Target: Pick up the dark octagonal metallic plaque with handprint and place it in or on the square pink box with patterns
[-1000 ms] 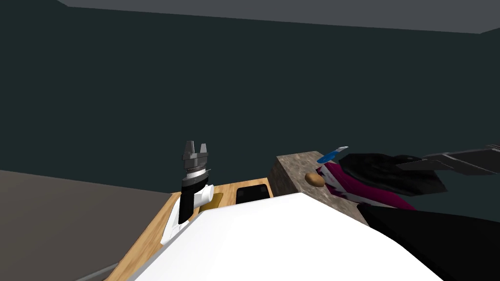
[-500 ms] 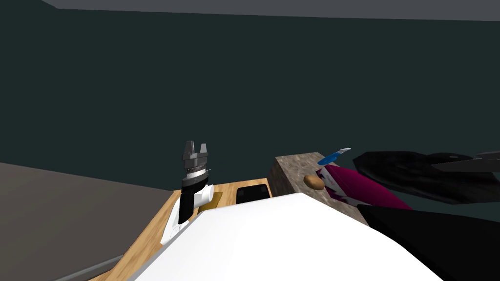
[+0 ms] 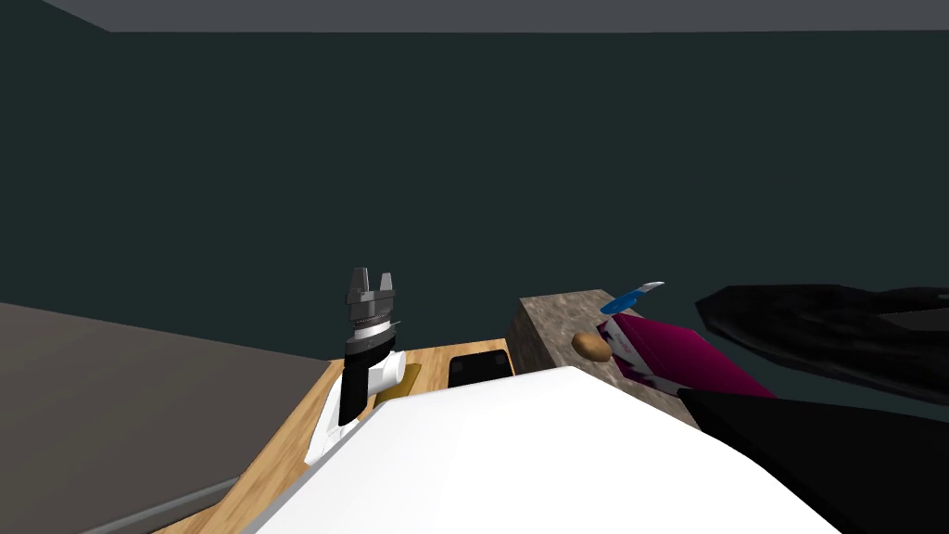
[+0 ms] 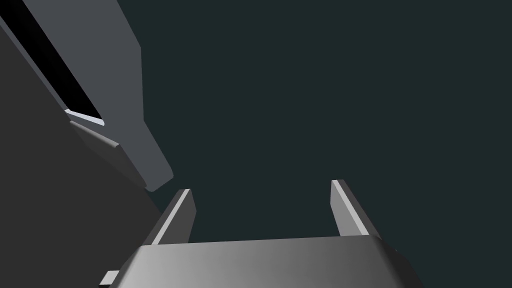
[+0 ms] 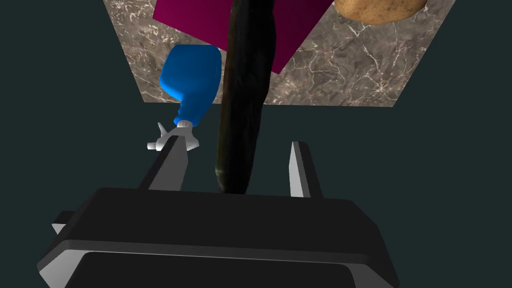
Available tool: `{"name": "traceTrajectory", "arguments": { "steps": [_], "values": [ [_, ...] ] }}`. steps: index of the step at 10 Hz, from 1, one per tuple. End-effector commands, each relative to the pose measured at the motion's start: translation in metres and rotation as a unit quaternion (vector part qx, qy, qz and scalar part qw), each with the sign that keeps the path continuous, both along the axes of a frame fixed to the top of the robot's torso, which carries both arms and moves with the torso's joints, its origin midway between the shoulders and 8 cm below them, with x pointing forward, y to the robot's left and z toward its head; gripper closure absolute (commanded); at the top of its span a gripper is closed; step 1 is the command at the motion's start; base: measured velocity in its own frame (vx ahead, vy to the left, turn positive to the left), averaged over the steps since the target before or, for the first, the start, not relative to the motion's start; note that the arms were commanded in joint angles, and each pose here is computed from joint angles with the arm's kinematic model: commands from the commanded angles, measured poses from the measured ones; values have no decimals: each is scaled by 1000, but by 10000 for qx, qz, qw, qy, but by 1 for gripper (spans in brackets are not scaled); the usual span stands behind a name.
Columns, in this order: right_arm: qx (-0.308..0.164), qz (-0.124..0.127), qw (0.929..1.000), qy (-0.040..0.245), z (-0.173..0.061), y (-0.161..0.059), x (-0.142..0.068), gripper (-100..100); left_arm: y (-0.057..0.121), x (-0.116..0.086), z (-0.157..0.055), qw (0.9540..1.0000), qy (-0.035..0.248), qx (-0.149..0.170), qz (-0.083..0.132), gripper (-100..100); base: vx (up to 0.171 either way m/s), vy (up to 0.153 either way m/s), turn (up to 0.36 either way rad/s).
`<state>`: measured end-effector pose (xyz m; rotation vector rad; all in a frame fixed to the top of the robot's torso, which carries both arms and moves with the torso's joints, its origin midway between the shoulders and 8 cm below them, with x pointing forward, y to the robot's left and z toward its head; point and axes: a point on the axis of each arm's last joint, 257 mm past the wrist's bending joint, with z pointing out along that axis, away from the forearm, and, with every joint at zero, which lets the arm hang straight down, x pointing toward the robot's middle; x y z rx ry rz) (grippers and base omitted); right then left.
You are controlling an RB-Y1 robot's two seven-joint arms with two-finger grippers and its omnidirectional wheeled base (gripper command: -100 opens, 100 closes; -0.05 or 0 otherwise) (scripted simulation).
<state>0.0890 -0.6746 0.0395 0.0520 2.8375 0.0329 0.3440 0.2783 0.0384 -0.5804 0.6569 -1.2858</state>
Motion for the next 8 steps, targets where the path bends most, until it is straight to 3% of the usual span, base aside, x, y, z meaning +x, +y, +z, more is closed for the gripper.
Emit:
{"name": "traceTrajectory", "arguments": {
  "steps": [1,4,5,6,8],
  "values": [
    [0,0,10000,0,0,0,0,-100,0,0,0,10000,0,0,0,0,0,0,0],
    [0,0,10000,0,0,0,0,-100,0,0,0,10000,0,0,0,0,0,0,0],
    [0,0,10000,0,0,0,0,0,0,0,0,10000,0,0,0,0,0,0,0],
    [6,8,10000,10,10,6,-13,-100,0,0,0,10000,0,0,0,0,44,-35,3],
    [15,13,10000,16,20,13,-27,-100,0,0,0,10000,1,0,0,0,94,-59,1]
  ]
}}
